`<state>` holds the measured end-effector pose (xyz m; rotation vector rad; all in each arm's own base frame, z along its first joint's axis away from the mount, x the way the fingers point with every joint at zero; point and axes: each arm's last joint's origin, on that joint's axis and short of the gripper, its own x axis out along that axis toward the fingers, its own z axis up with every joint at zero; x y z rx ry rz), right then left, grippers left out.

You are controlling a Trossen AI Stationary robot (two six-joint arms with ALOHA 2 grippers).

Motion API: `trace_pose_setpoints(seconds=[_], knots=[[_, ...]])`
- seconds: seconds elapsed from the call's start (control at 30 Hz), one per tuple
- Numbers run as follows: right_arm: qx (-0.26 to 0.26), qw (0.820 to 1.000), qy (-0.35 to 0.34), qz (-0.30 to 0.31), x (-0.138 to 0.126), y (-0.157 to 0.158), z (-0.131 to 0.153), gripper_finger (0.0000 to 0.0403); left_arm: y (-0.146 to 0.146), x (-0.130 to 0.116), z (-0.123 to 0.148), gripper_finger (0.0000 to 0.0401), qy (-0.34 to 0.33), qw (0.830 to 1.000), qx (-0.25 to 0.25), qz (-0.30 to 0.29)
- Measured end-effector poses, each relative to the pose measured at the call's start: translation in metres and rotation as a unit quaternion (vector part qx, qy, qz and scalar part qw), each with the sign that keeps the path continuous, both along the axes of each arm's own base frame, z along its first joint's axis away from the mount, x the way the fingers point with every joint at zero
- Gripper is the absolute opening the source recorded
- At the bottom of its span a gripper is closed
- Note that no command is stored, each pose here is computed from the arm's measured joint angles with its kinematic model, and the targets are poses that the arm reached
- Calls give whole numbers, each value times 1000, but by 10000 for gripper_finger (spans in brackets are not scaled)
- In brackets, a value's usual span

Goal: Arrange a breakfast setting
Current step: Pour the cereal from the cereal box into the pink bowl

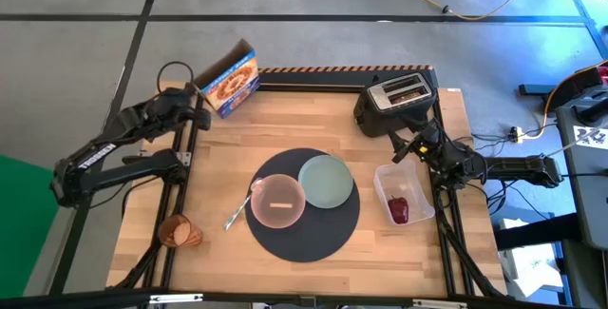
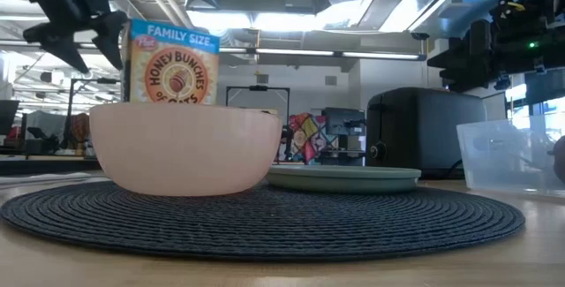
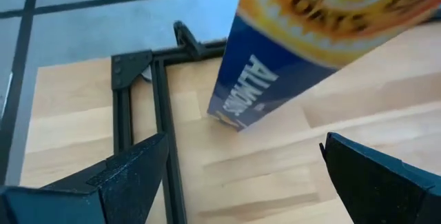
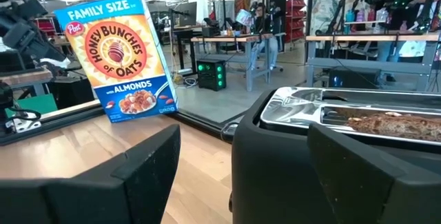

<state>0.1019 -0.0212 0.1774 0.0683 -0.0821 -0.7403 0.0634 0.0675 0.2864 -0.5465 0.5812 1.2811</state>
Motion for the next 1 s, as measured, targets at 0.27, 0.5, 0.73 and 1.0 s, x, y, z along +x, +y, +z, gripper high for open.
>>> trace_pose_setpoints(seconds=[0.27, 0.5, 0.73, 1.0], knots=[[-1, 1000, -12, 8, 0, 0, 2, 305, -3, -1, 3, 375, -16, 999, -17, -31], [-1, 1000, -21, 9, 0, 0, 4, 305, -16, -12, 4, 369, -13, 994, -106, -23], [-2, 1000, -23, 17, 0, 1, 4, 305, -32, -29, 55, 337, -61, 994, -80, -42], [0, 999, -29, 17, 0, 1, 5, 305, -23, 0, 95, 275, -149, 964, 34, -217]])
